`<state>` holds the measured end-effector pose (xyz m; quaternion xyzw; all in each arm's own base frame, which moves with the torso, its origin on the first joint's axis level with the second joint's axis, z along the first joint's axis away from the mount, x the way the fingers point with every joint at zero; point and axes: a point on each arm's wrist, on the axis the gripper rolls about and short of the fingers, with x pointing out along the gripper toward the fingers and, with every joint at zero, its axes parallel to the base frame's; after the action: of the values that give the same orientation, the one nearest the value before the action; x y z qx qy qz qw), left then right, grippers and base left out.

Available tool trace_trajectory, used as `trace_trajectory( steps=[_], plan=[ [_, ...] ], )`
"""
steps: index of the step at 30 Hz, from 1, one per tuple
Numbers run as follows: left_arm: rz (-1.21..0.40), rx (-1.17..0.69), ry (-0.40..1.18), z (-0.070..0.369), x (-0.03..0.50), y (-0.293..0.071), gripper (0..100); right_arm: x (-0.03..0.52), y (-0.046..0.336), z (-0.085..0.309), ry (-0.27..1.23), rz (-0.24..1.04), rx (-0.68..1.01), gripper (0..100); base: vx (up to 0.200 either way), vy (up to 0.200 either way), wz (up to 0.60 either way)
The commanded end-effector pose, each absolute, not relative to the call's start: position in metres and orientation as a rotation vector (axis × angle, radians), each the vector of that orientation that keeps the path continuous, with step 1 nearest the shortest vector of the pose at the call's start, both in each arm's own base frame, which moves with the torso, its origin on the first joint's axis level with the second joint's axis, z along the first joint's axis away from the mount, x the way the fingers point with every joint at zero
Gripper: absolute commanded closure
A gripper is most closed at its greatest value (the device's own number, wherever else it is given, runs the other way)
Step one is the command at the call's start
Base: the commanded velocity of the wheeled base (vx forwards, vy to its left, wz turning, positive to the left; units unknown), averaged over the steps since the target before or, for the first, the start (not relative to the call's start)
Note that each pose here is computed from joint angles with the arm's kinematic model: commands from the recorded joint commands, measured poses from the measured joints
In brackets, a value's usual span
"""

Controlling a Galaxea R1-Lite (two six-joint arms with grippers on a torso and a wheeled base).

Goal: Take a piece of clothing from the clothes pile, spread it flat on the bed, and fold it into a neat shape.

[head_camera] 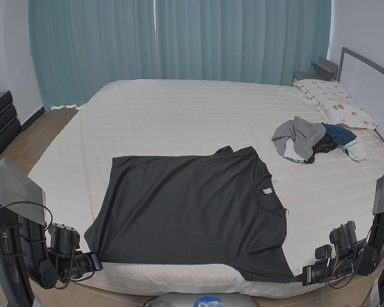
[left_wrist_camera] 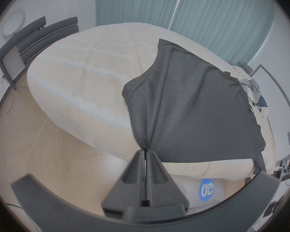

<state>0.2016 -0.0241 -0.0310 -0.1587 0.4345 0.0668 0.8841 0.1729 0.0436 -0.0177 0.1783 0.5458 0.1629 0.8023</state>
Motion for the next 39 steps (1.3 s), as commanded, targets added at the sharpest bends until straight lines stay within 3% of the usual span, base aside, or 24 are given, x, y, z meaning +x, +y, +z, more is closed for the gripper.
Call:
trace_trajectory(
  steps=[1, 5, 6, 15, 26, 33, 34, 39],
  plan=[
    [0.123, -0.326, 0.902, -0.026, 0.198, -0.026, 100, 0.168, 0.042, -0.013, 1.161, 0.355, 0.372, 100, 0.0, 0.0, 0.0],
    [0.124, -0.324, 0.91, -0.027, 0.197, -0.026, 100, 0.167, 0.043, -0.021, 1.2, 0.354, 0.347, 100, 0.0, 0.0, 0.0],
    [0.123, -0.326, 0.91, -0.027, 0.197, -0.026, 0, 0.167, 0.043, -0.023, 1.204, 0.356, 0.342, 0, 0.0, 0.0, 0.0],
    [0.087, -0.356, 0.885, -0.024, 0.2, -0.027, 0, 0.184, 0.044, -0.018, 1.077, 0.363, 0.388, 0, 0.0, 0.0, 0.0],
    [0.004, -0.651, 0.712, -0.009, 0.221, -0.006, 0, 0.202, 0.059, -0.042, 0.956, 0.399, 0.444, 0, 0.0, 0.0, 0.0],
    [-0.031, -0.699, 0.708, -0.009, 0.223, 0.005, 0, 0.203, 0.061, -0.042, 0.943, 0.406, 0.452, 0, 0.0, 0.0, 0.0],
    [-0.03, -0.7, 0.71, -0.009, 0.223, 0.005, 0, 0.203, 0.061, -0.041, 0.941, 0.408, 0.449, 100, 0.0, 0.0, 0.0],
    [-0.03, -0.709, 0.71, -0.011, 0.225, 0.008, 0, 0.203, 0.061, -0.041, 0.94, 0.396, 0.444, 100, 0.0, 0.0, 0.0]
  ],
)
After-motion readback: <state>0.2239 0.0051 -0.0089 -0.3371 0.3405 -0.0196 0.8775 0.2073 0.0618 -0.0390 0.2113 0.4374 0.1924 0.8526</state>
